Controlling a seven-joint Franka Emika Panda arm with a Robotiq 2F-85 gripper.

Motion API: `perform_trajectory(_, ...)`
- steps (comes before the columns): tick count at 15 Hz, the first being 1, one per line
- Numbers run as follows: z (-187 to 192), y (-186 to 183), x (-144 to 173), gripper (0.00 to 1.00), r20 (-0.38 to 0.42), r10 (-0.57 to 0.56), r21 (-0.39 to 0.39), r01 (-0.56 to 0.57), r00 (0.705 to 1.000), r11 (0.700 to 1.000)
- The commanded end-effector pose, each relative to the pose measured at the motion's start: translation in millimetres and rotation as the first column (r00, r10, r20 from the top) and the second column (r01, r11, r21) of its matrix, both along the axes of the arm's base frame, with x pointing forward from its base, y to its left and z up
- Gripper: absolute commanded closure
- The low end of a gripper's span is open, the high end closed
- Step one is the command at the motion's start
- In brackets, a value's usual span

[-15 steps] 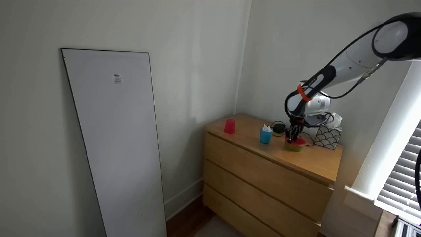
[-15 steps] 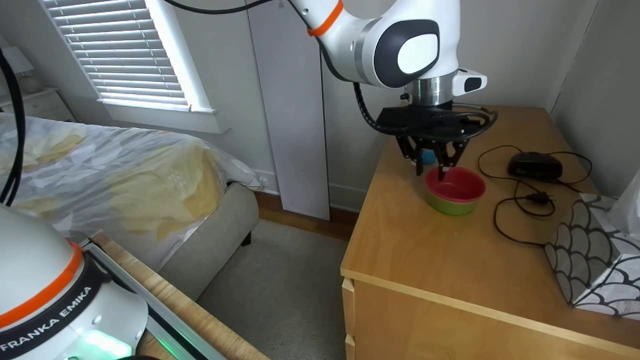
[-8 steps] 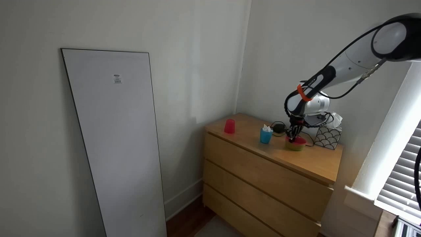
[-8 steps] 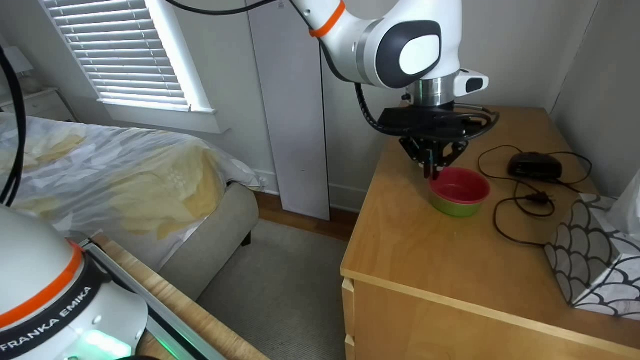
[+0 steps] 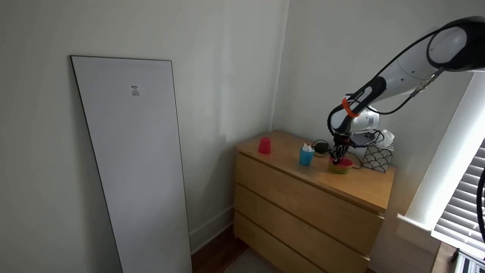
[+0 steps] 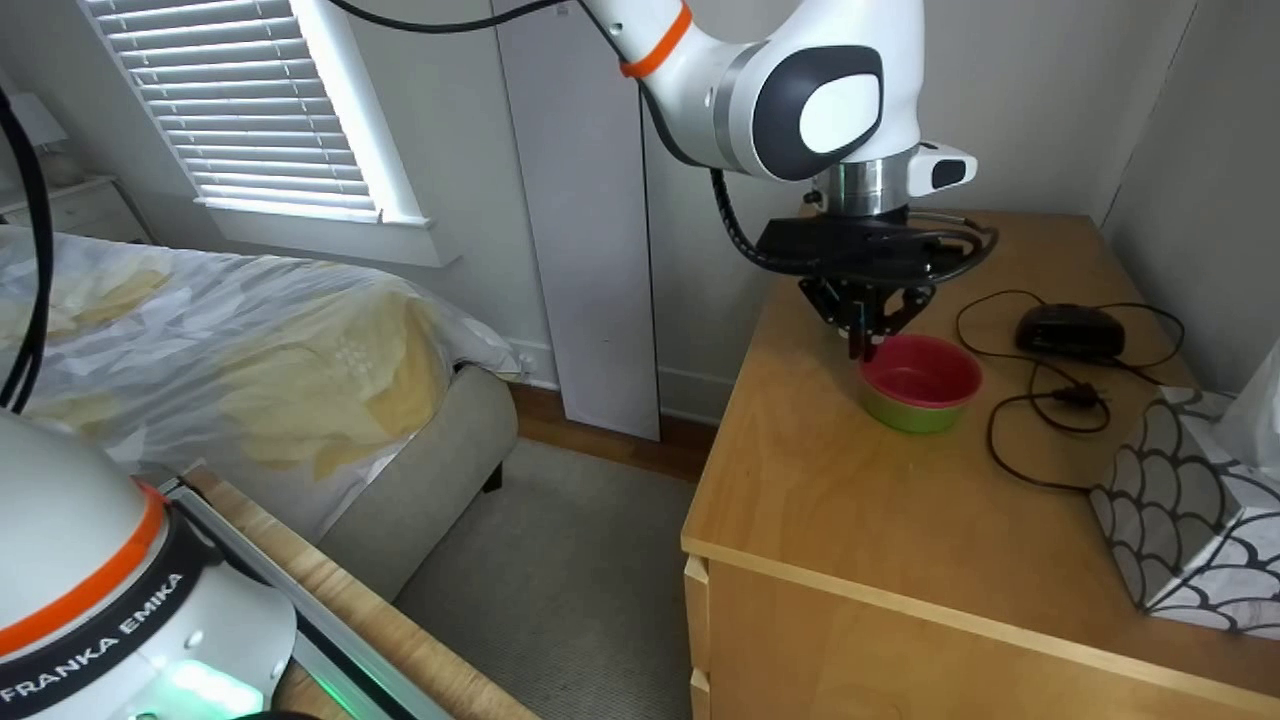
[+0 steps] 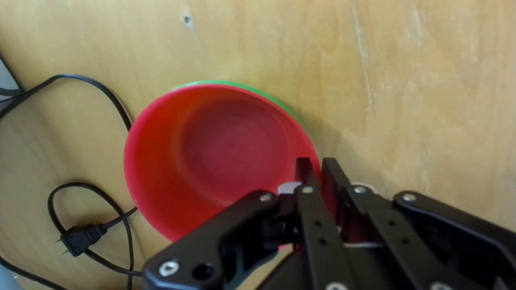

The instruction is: Unstack the two bowls on the counter.

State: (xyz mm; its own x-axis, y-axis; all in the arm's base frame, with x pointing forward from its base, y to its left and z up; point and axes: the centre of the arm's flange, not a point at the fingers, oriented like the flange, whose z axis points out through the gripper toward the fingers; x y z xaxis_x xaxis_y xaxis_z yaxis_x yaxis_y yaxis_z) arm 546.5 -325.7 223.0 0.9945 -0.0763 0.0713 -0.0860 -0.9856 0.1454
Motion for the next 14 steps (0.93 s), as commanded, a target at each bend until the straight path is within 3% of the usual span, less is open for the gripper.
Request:
perform_trajectory(1,-5,-4,1,1.0,0.013,0.01,0.01,-0.01,1.0,1.0)
perform_trajectory(5,2,1,0,0.99,0.009,0.029,-0.005,-0.029,1.0,1.0)
perform_trajectory(9,30,20,-9,0.99,-0.008,0.107,-0.097,-0.108,0.994,0.989)
perform_trajectory(14,67,43,-21,0.99,-0.058,0.227,-0.223,-0.234,0.972,0.946)
